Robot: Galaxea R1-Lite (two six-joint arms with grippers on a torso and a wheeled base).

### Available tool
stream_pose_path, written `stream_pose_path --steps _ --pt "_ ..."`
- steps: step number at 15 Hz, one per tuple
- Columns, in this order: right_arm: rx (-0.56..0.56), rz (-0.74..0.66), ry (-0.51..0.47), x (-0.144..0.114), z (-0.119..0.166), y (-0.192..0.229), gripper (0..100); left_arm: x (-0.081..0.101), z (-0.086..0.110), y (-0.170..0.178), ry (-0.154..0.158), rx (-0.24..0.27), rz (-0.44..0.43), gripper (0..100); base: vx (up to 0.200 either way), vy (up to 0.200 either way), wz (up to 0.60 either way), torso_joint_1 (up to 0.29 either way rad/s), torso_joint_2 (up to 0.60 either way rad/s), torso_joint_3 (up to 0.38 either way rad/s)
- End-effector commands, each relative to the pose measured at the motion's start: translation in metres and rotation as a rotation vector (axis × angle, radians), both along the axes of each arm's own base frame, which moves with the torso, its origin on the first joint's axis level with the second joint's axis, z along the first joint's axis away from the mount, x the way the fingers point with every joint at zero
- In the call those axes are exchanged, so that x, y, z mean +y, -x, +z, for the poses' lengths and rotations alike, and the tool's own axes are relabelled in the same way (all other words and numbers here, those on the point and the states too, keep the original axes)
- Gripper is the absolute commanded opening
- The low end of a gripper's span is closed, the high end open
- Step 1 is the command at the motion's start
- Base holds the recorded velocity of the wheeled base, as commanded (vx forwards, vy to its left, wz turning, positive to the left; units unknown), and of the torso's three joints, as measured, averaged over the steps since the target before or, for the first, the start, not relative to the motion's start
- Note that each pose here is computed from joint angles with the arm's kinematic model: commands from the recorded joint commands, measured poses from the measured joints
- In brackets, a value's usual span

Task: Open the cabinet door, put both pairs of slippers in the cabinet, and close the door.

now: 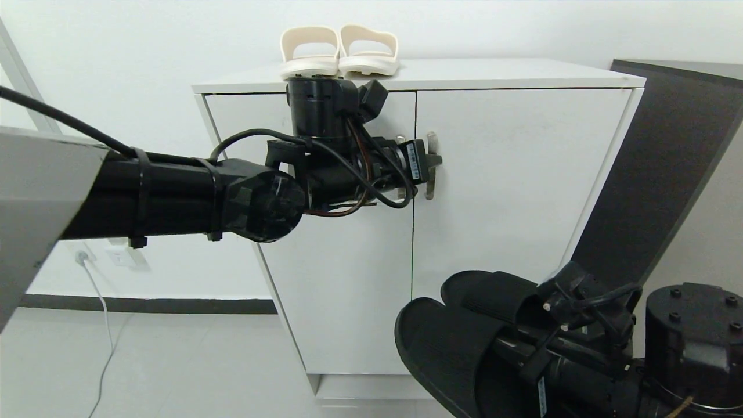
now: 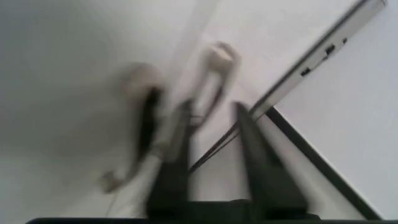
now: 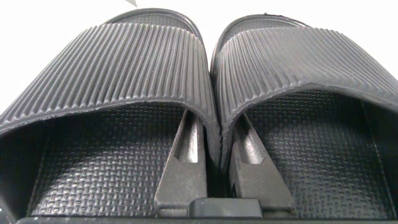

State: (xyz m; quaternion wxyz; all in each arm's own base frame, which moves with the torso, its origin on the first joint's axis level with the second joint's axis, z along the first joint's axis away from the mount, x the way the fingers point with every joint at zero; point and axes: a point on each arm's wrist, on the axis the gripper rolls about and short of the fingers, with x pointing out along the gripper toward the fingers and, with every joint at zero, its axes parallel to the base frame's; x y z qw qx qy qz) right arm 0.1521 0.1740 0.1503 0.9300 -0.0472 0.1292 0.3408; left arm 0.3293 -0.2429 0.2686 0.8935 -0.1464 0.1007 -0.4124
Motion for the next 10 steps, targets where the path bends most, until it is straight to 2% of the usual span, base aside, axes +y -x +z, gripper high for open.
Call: stream_pose_path --steps 1,8,10 --pt "0.000 0.004 -0.001 0.000 0.000 0.001 0 0.006 0.002 0.010 -0.001 0.010 -0.007 0 0.000 0.000 0.00 0.000 0.00 0.000" --pt "0.004 0.026 0.006 0.000 -0.002 0.008 0 0.036 0.003 0.056 -0.024 0.043 -0.021 0 0.000 0.000 0.00 0.000 0.00 0.000" --pt "0.003 0.026 0.005 0.000 -0.001 0.007 0 0.044 0.008 0.065 -0.017 0.036 -0.020 0 0.000 0.000 0.00 0.000 0.00 0.000"
